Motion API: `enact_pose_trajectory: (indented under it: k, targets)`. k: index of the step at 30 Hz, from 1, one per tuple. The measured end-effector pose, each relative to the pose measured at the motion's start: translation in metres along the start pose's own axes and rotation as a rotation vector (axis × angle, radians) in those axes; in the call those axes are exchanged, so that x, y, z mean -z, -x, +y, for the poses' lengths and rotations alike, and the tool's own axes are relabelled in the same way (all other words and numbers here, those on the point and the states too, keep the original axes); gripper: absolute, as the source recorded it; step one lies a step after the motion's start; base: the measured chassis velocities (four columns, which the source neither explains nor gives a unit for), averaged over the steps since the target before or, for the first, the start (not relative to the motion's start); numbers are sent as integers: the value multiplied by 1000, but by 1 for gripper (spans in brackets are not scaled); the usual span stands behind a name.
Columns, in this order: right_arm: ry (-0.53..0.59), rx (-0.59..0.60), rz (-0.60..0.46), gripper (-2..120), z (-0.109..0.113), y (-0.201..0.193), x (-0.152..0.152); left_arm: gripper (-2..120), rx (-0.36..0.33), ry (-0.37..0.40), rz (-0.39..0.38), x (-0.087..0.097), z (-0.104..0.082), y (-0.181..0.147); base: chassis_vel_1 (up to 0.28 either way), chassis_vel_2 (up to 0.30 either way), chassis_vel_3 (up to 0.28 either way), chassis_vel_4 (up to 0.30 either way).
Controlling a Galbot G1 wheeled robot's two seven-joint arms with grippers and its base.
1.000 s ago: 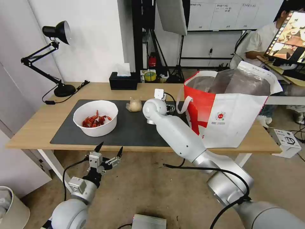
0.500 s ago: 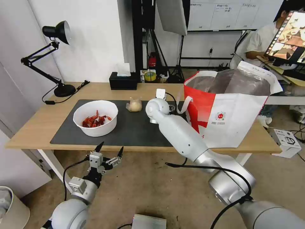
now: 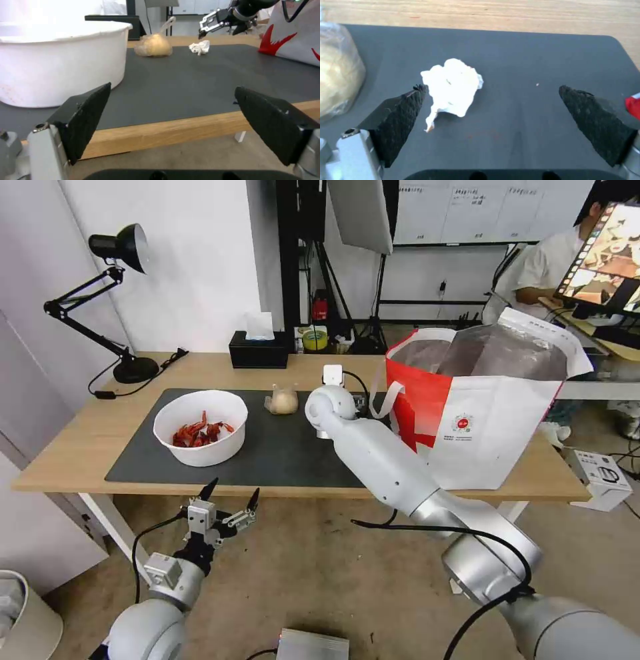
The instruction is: Pick up the trash from the table and place it into the takeout bag.
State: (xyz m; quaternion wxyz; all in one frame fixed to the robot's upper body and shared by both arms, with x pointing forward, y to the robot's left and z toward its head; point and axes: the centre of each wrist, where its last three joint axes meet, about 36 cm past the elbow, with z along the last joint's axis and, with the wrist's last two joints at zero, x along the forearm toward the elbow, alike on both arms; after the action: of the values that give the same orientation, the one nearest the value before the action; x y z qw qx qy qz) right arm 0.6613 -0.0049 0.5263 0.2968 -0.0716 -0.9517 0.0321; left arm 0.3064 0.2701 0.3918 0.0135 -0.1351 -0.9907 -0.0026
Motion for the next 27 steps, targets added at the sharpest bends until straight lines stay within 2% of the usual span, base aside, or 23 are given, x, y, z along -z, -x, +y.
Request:
enact_pose_trajectory:
  k: [22, 27]
  targets:
    - [-77, 74, 22, 100, -10, 10, 0, 100, 1, -2, -5, -1, -1, -2, 0, 0, 0, 0]
    - [-80, 87, 14, 100, -12, 11, 7, 100, -1, -2, -5, -1, -2, -2, 0, 0, 0, 0]
